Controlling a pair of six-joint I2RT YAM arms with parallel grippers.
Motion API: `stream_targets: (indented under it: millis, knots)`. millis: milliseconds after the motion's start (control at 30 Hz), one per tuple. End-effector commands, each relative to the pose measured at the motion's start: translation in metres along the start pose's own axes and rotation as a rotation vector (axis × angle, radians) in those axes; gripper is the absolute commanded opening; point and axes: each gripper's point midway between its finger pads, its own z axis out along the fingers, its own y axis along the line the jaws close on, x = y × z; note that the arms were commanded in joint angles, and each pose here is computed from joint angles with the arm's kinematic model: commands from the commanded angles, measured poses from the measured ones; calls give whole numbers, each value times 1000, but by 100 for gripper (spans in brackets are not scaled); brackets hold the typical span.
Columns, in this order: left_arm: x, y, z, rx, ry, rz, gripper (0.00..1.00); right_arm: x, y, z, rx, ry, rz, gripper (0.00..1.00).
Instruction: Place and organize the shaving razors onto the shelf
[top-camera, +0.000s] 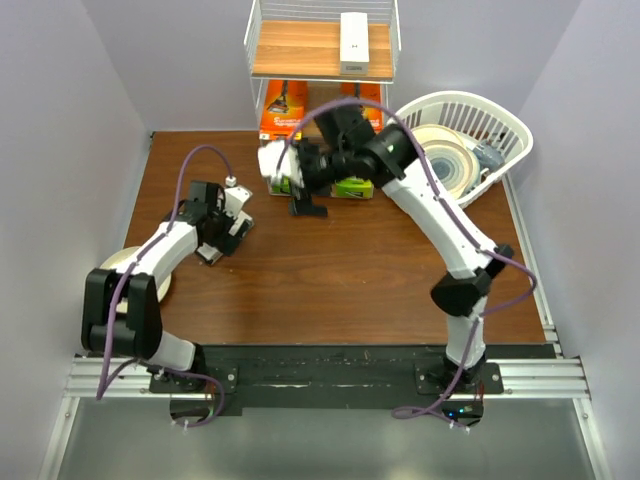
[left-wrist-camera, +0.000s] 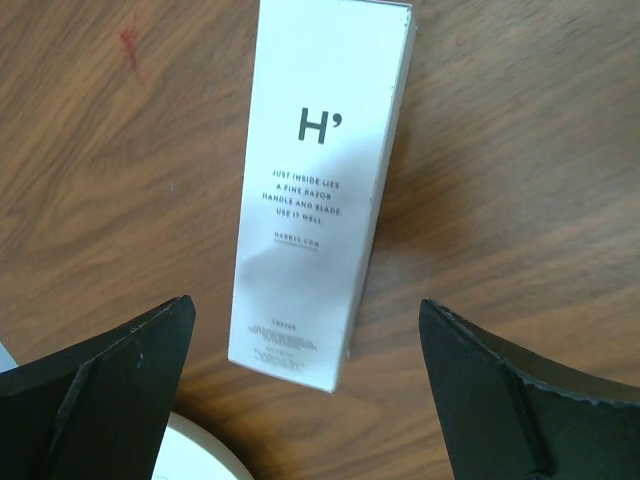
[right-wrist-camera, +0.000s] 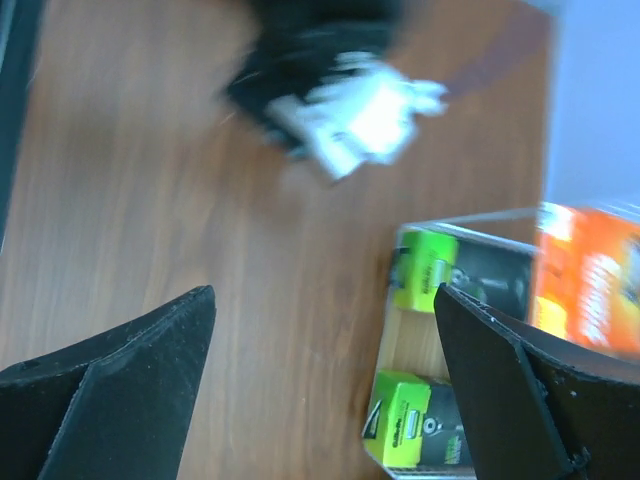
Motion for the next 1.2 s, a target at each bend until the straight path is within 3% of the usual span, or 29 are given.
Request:
stream_targets:
  millis: [0,100,133,267,300,367,400,467,533,800,900,1100,1167]
  knots:
    - [-12,30,18,-59,-17,97,100,11,45,-19,-109,137,-381,95]
    - [-3,47,35,-72,18,119,100,-6,24,2,9,185,-319,94]
    - [2,49,45,-67,39,144,99,5,24,25,-19,225,-283,93]
    - [-1,55,63,-24,39,198,97,-2,38,9,-30,234,-215,92]
    - [-1,55,67,-18,45,203,97,23,51,20,-64,296,-161,93]
    - [-6,52,70,13,36,193,93,5,43,1,47,199,-187,93]
    - [-3,49,75,24,51,179,92,34,61,17,9,248,-163,93]
    - [0,48,77,20,77,99,89,20,56,9,99,173,-194,94]
    - [8,39,80,40,101,25,84,28,52,14,174,184,-183,94]
    - [8,4,71,153,80,-178,64,62,56,-7,399,224,157,94]
    - [-6,-7,56,218,-17,-71,60,74,68,-9,387,234,186,95]
    - [-17,-41,28,366,-195,519,53,95,66,-22,395,272,229,95]
    - [-9,-73,10,506,-252,688,53,100,65,-22,402,269,265,95]
